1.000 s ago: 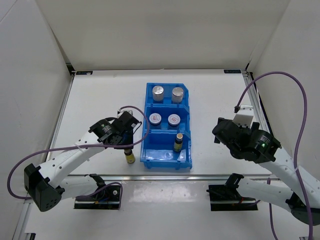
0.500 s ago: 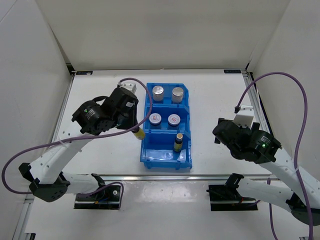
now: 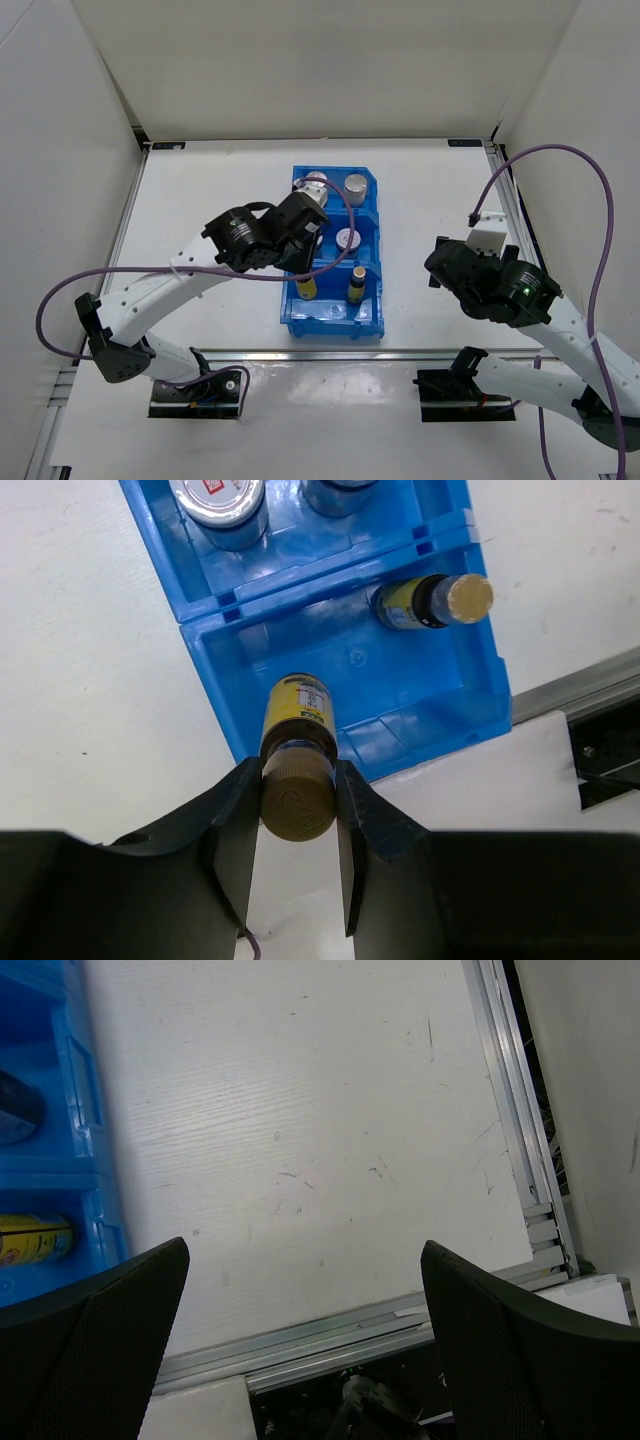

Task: Organize the condiment bottles

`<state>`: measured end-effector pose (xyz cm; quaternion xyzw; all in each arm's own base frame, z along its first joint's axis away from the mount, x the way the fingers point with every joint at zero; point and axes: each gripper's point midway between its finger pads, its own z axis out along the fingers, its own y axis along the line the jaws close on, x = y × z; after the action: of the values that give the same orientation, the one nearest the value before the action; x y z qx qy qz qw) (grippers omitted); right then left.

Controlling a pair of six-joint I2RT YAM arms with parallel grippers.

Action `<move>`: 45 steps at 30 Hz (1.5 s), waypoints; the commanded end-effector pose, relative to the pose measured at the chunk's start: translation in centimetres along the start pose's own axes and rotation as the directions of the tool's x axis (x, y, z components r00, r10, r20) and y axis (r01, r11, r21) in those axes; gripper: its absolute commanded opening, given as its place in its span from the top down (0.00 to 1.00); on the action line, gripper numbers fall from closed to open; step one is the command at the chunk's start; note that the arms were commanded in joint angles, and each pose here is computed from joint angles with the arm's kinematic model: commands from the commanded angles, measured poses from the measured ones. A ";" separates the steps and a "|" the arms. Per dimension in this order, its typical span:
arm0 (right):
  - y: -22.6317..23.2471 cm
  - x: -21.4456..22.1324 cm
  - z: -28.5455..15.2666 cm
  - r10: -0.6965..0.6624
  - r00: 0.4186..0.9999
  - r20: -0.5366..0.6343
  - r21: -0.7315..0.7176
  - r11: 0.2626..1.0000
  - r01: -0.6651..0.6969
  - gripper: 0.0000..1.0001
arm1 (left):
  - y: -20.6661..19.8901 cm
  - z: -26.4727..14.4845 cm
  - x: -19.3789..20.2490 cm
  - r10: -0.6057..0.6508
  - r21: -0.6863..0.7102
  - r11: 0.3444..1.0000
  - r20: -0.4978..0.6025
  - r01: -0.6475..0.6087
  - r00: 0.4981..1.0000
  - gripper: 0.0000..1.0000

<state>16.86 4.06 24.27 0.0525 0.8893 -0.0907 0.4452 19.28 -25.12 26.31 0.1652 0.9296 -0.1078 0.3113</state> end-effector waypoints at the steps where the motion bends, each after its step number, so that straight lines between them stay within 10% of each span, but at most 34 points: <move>1: -1.9 0.5 -0.2 -0.048 0.999 -0.006 0.057 0.997 0.049 0.00 | -0.8 1.2 -1.3 -0.020 0.019 1.000 0.067 0.019 0.998 0.89; 21: -1.7 0.3 -0.2 -0.041 0.999 0.010 0.039 0.998 0.040 0.00 | -0.9 9.2 2.5 -0.060 -0.071 0.996 -0.003 0.060 0.998 0.78; 37: 0.1 0.7 0.3 -0.100 0.995 0.003 -0.039 0.994 0.100 0.00 | -0.5 9.6 2.8 -0.057 -0.091 0.994 0.001 0.057 0.998 0.20; 45: 0.5 0.9 0.2 -0.110 0.994 0.011 -0.087 0.990 0.110 0.00 | 2.9 -0.4 -4.3 -0.010 -0.125 0.991 0.246 0.042 0.969 0.00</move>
<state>16.31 3.86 23.17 -0.0076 0.8955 -0.0939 0.4349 22.80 -26.34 20.22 0.1416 0.9297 -0.0440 0.3372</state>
